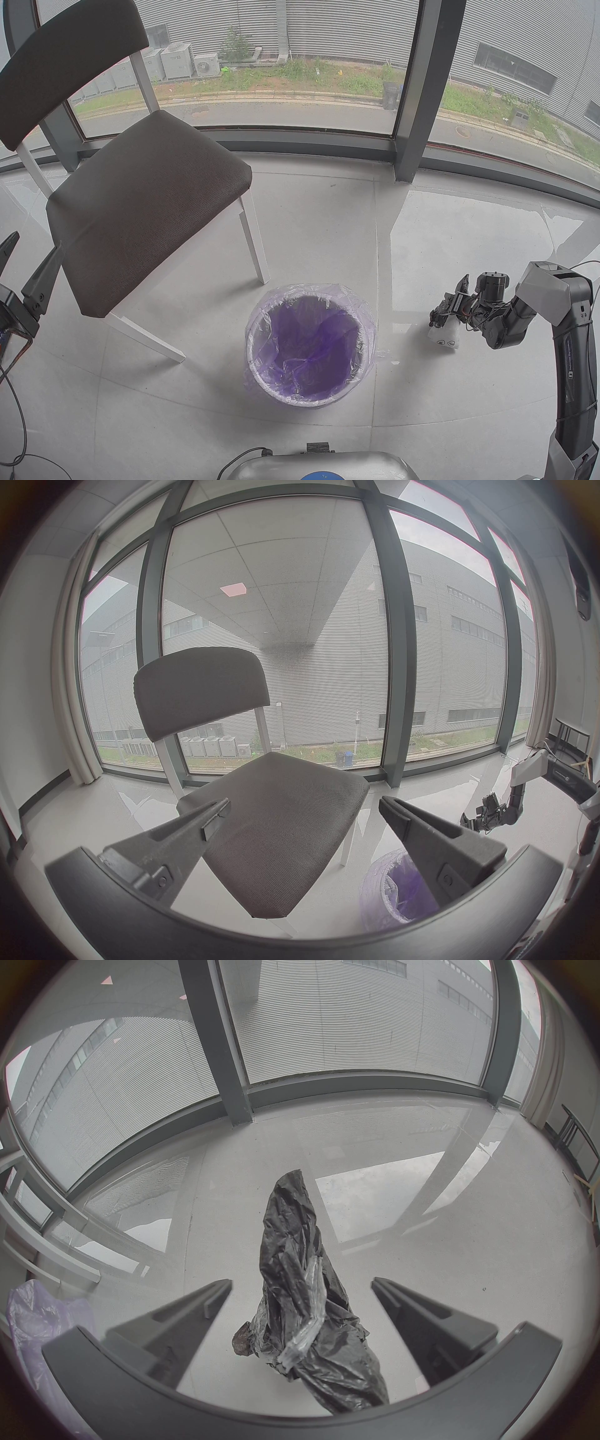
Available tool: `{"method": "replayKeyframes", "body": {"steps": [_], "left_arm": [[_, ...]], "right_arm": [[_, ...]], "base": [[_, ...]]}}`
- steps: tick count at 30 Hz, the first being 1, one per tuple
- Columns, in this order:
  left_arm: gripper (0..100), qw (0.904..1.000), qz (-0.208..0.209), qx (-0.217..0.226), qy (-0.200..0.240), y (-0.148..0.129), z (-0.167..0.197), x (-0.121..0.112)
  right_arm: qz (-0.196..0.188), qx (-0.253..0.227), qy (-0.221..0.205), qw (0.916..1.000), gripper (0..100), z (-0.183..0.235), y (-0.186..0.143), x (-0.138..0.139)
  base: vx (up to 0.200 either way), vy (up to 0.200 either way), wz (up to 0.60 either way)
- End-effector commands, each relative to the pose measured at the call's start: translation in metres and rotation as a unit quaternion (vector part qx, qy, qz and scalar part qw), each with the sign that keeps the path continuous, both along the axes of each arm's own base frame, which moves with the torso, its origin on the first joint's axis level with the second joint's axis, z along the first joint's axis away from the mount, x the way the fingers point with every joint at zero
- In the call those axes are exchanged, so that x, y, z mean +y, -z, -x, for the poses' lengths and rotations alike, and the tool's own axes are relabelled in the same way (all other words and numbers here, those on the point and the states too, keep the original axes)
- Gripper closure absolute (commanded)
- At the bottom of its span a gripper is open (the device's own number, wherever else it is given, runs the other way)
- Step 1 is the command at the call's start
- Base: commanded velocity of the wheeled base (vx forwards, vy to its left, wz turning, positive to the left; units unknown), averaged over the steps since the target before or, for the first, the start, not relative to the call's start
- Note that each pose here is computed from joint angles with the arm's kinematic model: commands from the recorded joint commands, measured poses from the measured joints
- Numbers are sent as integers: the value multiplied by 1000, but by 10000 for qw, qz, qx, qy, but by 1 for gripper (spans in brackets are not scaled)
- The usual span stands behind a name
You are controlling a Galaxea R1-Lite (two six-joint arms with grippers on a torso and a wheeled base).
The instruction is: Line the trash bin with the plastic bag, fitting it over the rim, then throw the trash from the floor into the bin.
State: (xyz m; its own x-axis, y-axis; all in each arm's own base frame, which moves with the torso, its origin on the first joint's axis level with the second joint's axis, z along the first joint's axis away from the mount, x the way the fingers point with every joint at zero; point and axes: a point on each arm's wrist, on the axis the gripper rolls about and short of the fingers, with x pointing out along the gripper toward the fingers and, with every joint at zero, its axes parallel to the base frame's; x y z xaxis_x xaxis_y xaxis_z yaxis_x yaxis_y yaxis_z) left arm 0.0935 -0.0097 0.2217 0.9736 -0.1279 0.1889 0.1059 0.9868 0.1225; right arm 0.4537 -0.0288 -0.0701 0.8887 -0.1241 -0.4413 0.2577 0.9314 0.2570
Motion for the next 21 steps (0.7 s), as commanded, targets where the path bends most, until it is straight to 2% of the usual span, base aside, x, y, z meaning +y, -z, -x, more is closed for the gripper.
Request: {"method": "replayKeyframes", "body": {"steps": [1, 13, 17, 19, 20, 21], "left_arm": [[0, 10000, 2, -8, -6, 0, 1, 0], [0, 10000, 2, -8, 2, 0, 1, 0], [0, 10000, 19, -28, 36, 0, 2, 0], [0, 10000, 22, -59, 43, -1, 3, 0], [0, 9999, 26, -97, 74, -2, 5, -1], [0, 9999, 25, -97, 112, -2, 5, -1]], "right_arm": [[1, -6, -1, 10000, 100, 0, -1, 0], [-1, 72, -12, 10000, 100, 2, 0, 0], [31, -48, -23, 10000, 100, 3, -4, 1], [6, -397, -76, 9992, 100, 6, -35, 2], [-50, -723, -243, 9971, 100, 18, -81, 5], [-94, -847, -410, 9955, 100, 25, -99, 10]], "base": [[0, 0, 0], [0, 0, 0], [0, 0, 0], [0, 0, 0], [0, 0, 0], [0, 0, 0]]}}
